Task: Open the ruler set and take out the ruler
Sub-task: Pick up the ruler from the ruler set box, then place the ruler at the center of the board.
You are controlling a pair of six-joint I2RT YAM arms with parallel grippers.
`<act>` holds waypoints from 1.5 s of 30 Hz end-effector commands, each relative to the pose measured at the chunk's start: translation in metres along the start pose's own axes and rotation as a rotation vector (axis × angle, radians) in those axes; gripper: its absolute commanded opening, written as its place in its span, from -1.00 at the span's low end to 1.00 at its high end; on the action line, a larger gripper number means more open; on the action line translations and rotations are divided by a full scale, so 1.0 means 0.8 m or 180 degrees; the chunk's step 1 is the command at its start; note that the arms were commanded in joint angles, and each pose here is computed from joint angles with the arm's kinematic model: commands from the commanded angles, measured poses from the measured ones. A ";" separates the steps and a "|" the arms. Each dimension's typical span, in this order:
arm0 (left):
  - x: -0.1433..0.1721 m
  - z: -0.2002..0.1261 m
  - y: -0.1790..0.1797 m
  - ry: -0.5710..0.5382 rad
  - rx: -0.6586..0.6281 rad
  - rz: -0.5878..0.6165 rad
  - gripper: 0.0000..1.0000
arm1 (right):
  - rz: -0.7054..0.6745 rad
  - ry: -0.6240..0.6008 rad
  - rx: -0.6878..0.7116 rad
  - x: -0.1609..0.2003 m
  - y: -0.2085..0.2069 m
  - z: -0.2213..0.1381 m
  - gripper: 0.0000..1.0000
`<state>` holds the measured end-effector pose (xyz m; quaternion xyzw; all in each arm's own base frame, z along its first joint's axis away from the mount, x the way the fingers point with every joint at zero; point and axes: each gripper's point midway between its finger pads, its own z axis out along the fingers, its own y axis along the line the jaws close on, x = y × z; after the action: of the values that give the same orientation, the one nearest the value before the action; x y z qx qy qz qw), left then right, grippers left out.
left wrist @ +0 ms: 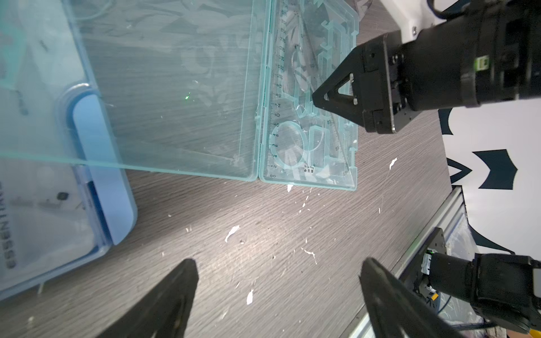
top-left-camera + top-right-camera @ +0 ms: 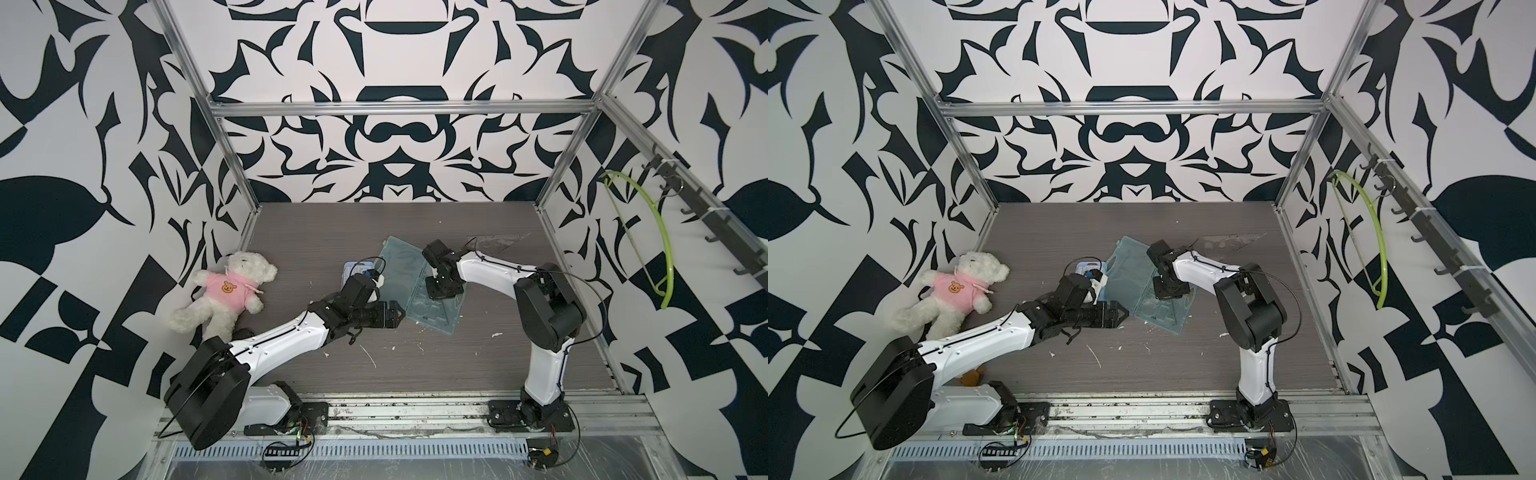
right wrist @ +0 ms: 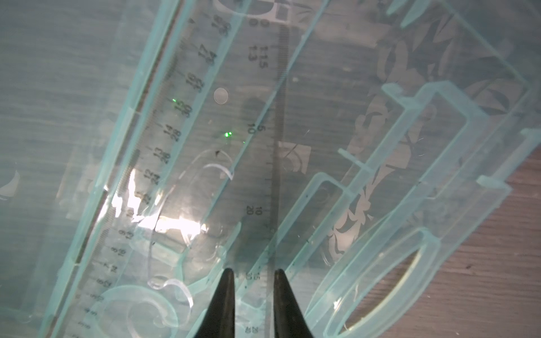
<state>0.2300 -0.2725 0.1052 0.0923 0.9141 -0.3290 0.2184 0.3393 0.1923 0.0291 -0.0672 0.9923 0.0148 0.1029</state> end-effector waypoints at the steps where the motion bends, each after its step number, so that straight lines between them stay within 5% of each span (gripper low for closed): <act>1: -0.018 -0.007 -0.010 -0.0142 0.0024 0.0075 0.84 | -0.0003 -0.0320 -0.0015 -0.024 -0.001 -0.040 -0.80; 11: -0.053 -0.040 -0.015 -0.0634 -0.0072 0.0196 0.98 | 0.0274 -0.0596 -0.0138 -0.046 -0.028 -0.091 -0.82; 20: -0.114 -0.051 -0.080 -0.1025 0.0038 0.0968 0.98 | 0.1252 -0.0595 -0.0040 -0.050 -0.177 -0.097 -0.83; 28: -0.111 0.028 -0.182 -0.0748 0.0242 0.1955 0.99 | 0.1840 -0.0426 0.0432 -0.044 -0.295 -0.062 -0.85; 35: -0.105 0.052 -0.209 -0.0664 0.0529 0.1926 0.98 | 0.2004 -0.0325 0.0605 -0.054 -0.345 -0.036 -0.84; 45: -0.096 0.053 -0.190 -0.0625 0.0382 0.2018 0.99 | 0.2012 -0.0206 0.0713 -0.077 -0.372 -0.016 -0.83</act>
<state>0.2652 -0.4219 0.1934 0.3455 0.7990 -0.3105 0.3818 0.4325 -0.0863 0.0361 0.2586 0.9568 -0.0455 0.1245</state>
